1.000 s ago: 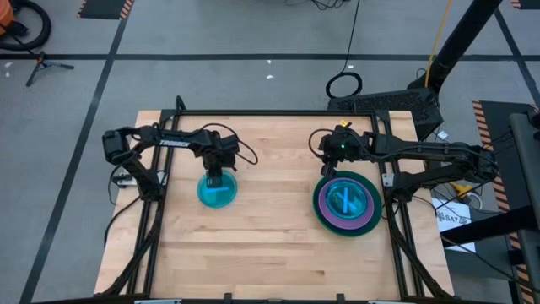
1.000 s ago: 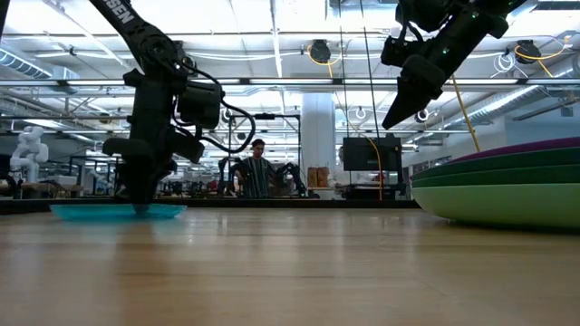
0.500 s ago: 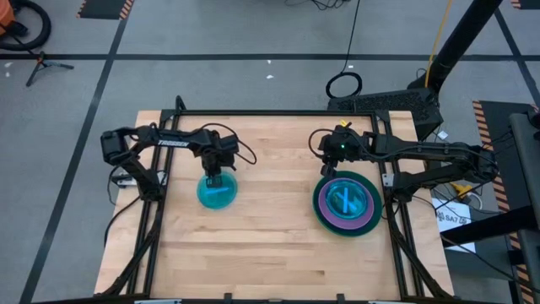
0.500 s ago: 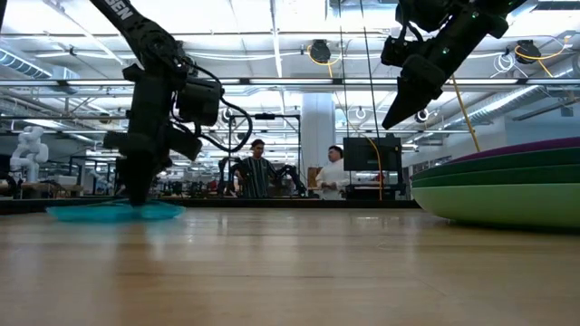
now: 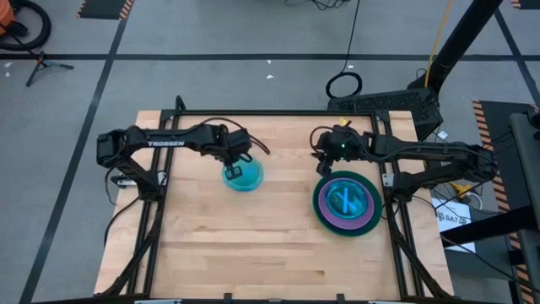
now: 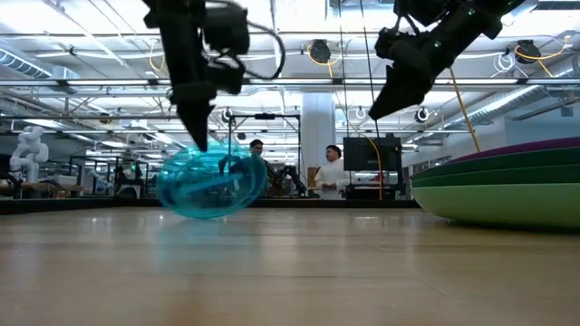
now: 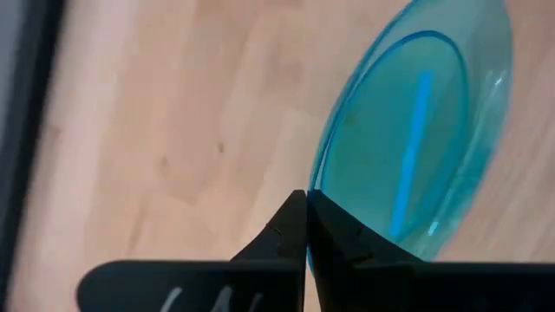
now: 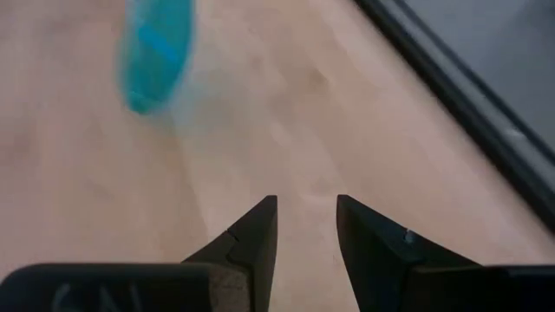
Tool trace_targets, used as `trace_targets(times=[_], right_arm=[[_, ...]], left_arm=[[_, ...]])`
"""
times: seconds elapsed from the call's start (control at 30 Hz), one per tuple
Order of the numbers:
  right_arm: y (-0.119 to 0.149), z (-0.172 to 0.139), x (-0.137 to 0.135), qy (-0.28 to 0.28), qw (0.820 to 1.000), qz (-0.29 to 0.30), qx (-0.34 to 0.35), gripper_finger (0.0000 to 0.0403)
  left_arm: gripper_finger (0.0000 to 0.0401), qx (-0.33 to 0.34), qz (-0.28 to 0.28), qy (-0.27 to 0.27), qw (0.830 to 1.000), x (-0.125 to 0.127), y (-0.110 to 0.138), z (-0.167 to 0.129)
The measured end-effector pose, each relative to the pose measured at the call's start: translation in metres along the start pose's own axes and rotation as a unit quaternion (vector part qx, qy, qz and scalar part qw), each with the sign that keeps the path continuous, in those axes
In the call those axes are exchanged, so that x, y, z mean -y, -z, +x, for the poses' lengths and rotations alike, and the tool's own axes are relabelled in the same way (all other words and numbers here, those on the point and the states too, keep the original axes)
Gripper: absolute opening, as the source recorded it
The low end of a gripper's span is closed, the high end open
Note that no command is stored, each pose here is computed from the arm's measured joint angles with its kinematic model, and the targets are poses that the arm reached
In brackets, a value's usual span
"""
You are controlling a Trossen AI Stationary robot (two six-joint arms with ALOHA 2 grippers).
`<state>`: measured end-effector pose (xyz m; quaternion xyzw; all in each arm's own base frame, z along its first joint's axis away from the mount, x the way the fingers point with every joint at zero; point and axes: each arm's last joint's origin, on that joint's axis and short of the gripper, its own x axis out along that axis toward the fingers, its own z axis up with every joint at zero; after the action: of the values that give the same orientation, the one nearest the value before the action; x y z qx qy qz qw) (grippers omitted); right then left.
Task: Stack plastic plates
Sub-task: Stack the blue plate on top of the other blue plate
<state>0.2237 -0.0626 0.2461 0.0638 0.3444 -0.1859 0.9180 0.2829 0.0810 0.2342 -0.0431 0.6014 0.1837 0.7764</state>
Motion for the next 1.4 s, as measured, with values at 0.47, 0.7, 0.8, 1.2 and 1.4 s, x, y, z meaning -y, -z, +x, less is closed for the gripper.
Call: trace_targets(times=[0.47, 0.7, 0.8, 1.2, 1.4], right_arm=[[-0.012, 0.038, -0.047, -0.097, 0.987, -0.056, 0.115, 0.0116], [-0.014, 0.058, -0.074, 0.029, 0.972, -0.142, 0.185, 0.0102], [-0.016, 0.061, -0.080, 0.050, 0.965, -0.151, 0.210, 0.0108], [-0.015, 0.064, -0.076, 0.104, 0.968, -0.086, 0.211, 0.0151], [-0.016, 0.064, -0.075, 0.112, 0.968, -0.056, 0.215, 0.0137]], left_arm=[[0.0006, 0.141, 0.016, -0.128, 0.982, 0.036, -0.028, -0.034], [0.0006, 0.170, -0.020, -0.193, 0.966, 0.042, -0.028, -0.039], [0.0006, 0.174, -0.018, -0.203, 0.963, 0.045, -0.027, -0.040], [0.0006, 0.191, -0.006, -0.211, 0.959, 0.057, -0.026, -0.044], [0.0006, 0.219, -0.021, -0.204, 0.954, 0.058, -0.032, -0.046]])
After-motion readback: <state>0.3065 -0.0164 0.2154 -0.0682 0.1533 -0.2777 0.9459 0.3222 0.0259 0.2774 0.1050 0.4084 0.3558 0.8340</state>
